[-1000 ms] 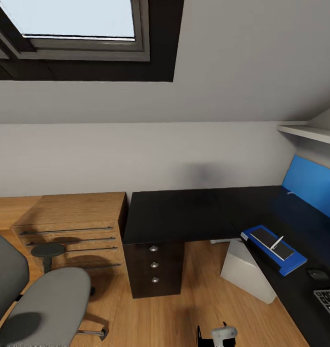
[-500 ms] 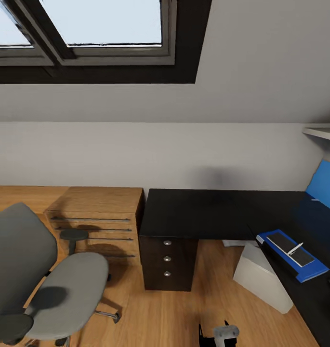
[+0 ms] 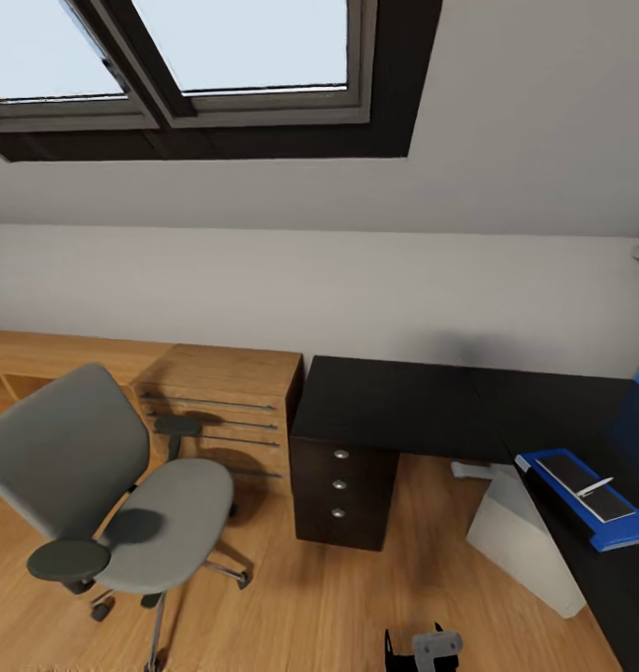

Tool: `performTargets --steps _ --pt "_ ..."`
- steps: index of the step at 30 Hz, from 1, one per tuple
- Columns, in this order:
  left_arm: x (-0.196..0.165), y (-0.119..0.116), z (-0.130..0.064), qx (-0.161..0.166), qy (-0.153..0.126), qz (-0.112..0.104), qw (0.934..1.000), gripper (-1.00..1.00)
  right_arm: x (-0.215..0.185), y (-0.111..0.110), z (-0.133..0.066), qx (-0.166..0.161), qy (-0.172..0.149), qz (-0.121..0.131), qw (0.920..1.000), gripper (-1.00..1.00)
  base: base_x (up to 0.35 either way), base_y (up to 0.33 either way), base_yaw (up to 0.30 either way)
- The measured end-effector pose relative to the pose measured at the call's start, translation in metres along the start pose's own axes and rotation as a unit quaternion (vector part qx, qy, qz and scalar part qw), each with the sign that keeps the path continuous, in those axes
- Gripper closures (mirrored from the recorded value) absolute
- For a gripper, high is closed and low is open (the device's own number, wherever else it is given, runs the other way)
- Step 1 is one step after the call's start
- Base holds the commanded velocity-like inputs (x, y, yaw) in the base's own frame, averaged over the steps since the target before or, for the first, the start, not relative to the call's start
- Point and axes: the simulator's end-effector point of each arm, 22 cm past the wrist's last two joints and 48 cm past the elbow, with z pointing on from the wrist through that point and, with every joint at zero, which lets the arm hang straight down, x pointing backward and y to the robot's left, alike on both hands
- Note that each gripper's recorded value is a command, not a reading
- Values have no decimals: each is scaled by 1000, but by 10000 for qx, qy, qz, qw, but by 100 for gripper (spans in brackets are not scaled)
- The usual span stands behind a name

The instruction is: In the bedroom, organize the workspace by keeping the computer under the desk, ensuring the monitor is on the desk, placing the keyboard on the desk next to the monitor, placing the mouse on the desk next to the keyboard, moving the folder from the swivel chair onto the desk next to the mouse, stacking the notebook on top of the folder with the pen on top of the notebook, and positioning the swivel chair next to the desk.

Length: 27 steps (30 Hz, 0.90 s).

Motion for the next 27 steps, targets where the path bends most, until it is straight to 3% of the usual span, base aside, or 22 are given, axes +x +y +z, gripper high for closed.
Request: performTargets --steps 9,27 --pt "5 2 0 -27 54 19 10000 -100 17 -3 0 -4 312 -165 9994 -100 -3 -3 224" --pt "20 4 0 -50 217 73 9997 -100 30 -8 -2 11 466 -274 9985 -100 0 0 218"
